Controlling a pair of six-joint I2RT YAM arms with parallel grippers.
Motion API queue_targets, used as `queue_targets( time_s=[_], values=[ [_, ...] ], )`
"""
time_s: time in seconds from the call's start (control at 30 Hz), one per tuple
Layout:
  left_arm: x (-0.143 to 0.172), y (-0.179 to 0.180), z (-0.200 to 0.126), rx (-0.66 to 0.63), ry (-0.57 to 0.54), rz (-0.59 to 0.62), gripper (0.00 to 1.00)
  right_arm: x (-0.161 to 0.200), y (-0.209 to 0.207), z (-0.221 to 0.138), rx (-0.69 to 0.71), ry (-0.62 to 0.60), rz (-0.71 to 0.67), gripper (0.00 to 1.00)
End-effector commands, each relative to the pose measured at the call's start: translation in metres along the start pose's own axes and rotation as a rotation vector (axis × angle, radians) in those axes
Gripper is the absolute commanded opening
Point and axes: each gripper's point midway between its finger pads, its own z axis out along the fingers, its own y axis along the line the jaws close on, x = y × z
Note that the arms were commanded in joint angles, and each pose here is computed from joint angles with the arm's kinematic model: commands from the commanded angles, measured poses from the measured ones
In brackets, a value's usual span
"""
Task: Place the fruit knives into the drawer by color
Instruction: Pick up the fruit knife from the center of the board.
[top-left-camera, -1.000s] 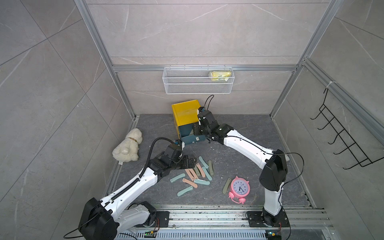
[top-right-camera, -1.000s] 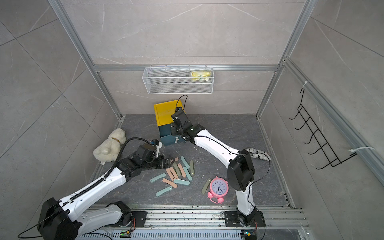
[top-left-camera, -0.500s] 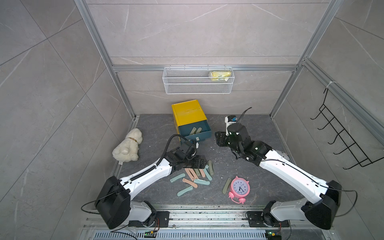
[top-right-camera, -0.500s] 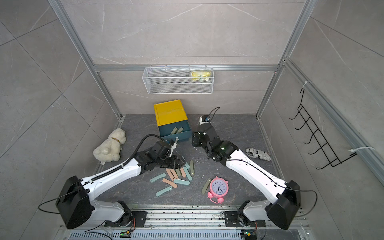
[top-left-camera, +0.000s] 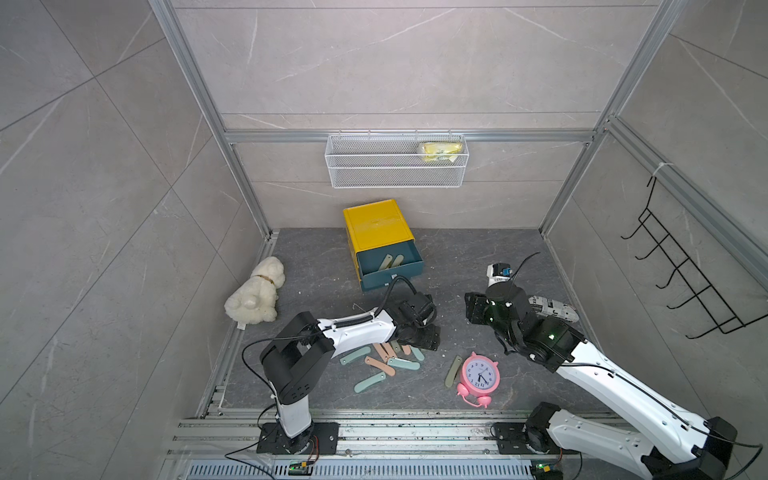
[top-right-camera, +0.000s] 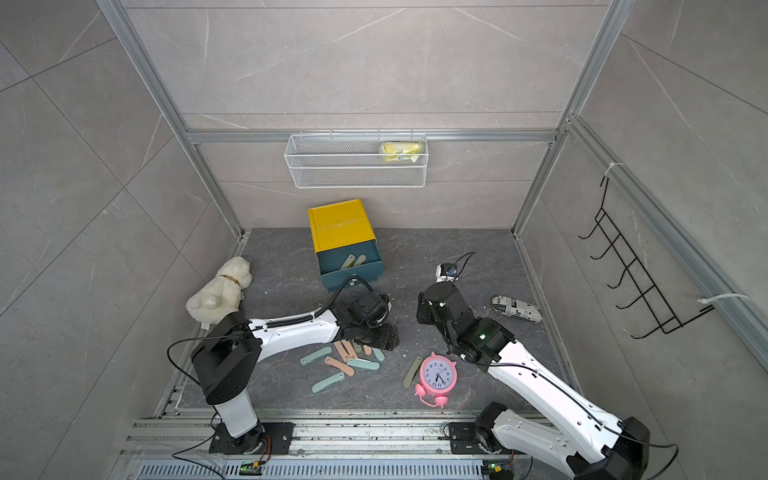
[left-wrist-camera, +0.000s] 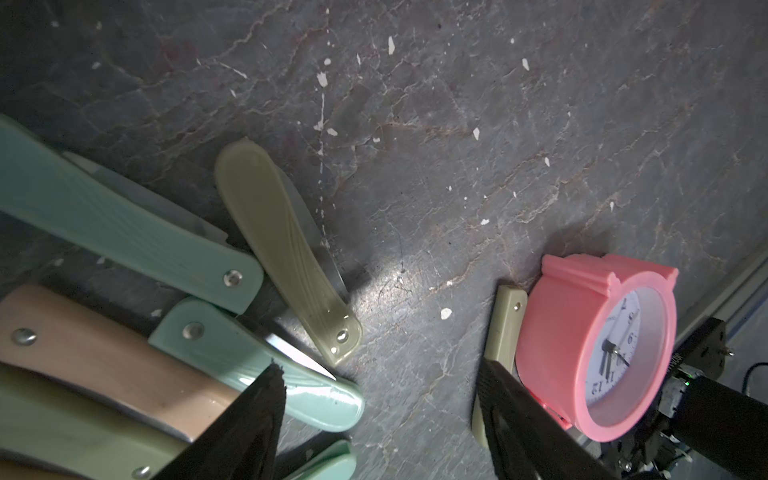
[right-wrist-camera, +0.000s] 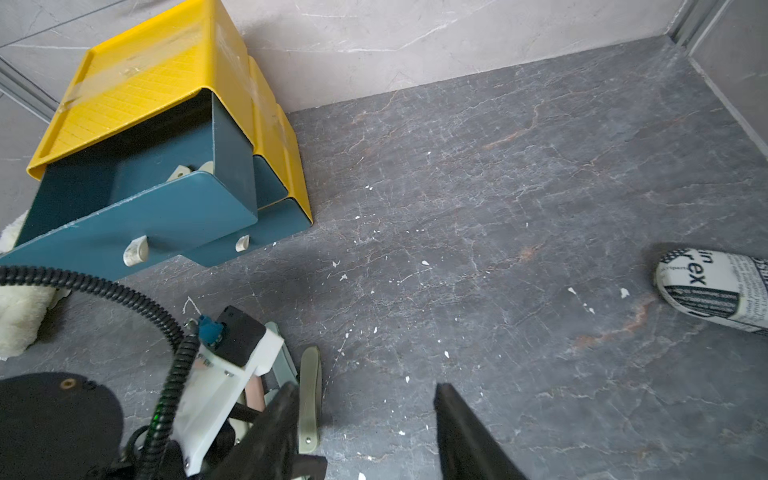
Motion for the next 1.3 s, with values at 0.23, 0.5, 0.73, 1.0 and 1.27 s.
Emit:
queue_targets(
  time_s=[0.23,0.5,0.73,1.0,1.27],
  values=[
    [-0.009,0.005,0.015,-0.1,0.006,0.016,0.67,0.008,-0.018,-0.006,0.037,-0.005,0.023,0.55],
    [-0.003,0.015,0.021,-0.156,0.038,0.004,0.63,0.009,-0.021,-0.007,0.037,-0.009,0.029,0.55],
    [-0.007,0.012,0.031,-0.17,0.067,0.043,0.6,0.008,-0.024,-0.008,0.04,-0.016,0.033,0.56],
    [-0.005,0.014,0.044,-0.286,0.113,0.166,0.52,0.01,-0.029,-0.007,0.046,-0.017,0.047,0.56],
    [-0.005,0.027,0.048,-0.401,0.125,0.252,0.53,0.009,-0.029,-0.006,0.04,-0.018,0.054,0.57]
  ],
)
